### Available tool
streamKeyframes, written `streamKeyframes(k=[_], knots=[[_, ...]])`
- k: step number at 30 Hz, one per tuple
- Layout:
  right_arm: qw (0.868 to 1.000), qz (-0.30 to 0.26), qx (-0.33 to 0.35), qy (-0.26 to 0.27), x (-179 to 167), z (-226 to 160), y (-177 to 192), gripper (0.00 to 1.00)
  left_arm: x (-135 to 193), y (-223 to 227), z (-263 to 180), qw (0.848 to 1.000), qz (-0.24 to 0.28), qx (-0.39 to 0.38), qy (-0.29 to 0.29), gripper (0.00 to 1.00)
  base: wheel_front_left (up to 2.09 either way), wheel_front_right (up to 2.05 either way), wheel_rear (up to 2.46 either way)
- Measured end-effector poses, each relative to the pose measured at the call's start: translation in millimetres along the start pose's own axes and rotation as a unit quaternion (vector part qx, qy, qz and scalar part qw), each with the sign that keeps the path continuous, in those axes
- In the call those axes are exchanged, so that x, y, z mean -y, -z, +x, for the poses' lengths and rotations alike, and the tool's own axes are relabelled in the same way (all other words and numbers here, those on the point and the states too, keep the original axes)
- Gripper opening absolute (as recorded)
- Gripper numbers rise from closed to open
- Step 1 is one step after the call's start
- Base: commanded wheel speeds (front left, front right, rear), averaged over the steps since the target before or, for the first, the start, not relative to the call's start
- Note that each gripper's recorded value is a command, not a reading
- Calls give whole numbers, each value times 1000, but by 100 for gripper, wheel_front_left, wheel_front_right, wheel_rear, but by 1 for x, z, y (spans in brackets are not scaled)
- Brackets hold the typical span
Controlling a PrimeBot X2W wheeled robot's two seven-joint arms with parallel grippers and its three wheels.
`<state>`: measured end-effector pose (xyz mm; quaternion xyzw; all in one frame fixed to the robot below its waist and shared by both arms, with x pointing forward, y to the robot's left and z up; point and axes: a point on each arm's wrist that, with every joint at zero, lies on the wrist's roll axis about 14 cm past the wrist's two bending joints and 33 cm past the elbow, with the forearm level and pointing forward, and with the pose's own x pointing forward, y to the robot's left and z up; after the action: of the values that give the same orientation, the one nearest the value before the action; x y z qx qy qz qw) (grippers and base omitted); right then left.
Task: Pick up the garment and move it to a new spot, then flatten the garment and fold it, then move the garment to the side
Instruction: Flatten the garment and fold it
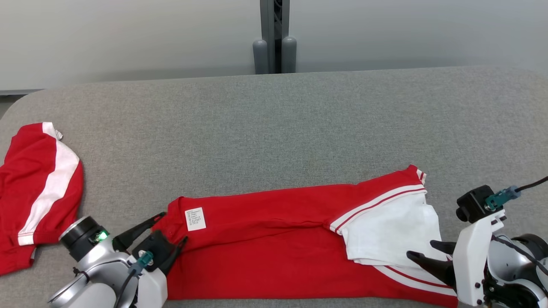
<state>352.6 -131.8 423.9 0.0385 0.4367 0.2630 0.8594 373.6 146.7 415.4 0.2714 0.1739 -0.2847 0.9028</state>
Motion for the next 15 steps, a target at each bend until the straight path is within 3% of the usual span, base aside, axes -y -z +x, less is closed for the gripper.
streamKeyframes(k=[8, 15], knots=[[996, -16, 89, 18, -3, -14, -39, 100, -36, -21, -5, 994, -56, 39, -83, 100, 0, 0, 0], [963, -36, 262, 42, -6, -34, -99, 100, -81, -56, -18, 953, -175, 135, -207, 100, 0, 0, 0]])
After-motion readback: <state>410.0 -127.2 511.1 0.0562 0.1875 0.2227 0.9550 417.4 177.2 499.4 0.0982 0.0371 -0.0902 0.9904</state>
